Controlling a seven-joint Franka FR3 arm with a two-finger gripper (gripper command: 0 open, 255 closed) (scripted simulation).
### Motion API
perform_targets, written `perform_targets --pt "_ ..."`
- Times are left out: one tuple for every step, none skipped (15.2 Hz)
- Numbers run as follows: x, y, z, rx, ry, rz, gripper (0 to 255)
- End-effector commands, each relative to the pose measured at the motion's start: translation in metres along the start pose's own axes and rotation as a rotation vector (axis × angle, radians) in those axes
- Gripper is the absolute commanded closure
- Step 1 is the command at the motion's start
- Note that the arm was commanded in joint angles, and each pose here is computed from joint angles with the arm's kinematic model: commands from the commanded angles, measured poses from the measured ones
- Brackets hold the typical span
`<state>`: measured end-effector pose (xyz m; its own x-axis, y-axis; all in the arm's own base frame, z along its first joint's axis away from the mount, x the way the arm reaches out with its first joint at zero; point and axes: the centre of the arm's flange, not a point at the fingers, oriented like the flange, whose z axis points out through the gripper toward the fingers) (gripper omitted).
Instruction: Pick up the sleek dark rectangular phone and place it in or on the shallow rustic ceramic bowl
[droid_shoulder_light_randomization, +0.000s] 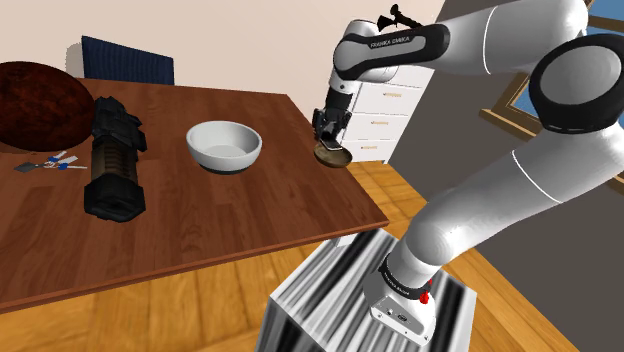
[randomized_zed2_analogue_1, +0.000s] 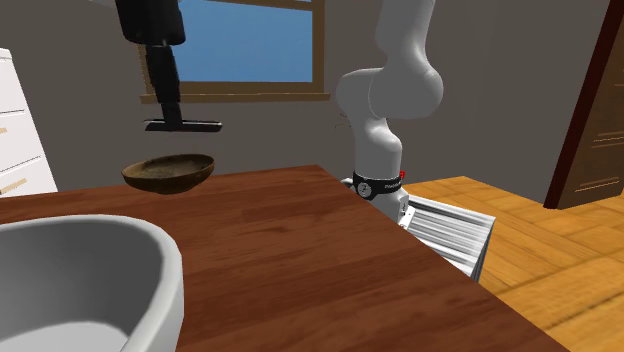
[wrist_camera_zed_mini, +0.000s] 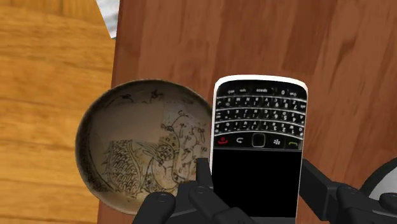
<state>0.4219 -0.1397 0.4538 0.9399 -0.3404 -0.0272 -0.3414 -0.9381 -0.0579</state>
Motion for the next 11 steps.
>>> perform_targets --pt "0.008 0.024 -0.005 0.0 0.0 -0.001 255" --pt "0.012 0.037 -0.007 0.0 0.0 -0.001 255" --pt "0.015 0.05 -0.008 0.0 0.0 -0.001 255" --pt "0.019 0.062 -0.009 0.0 0.0 -0.001 255" --pt "0.023 0.077 -0.011 0.0 0.0 -0.001 255" --pt "0.023 0.077 -0.006 0.0 0.0 -0.001 255" --pt "0.023 0.077 0.0 0.0 0.0 -0.001 255" --pt "0.023 0.078 0.005 0.0 0.0 -0.001 255" --pt "0.023 0.078 0.01 0.0 0.0 -0.001 255" --pt "0.023 0.078 0.016 0.0 0.0 -0.001 255" --pt "0.024 0.079 0.021 0.0 0.0 -0.001 255"
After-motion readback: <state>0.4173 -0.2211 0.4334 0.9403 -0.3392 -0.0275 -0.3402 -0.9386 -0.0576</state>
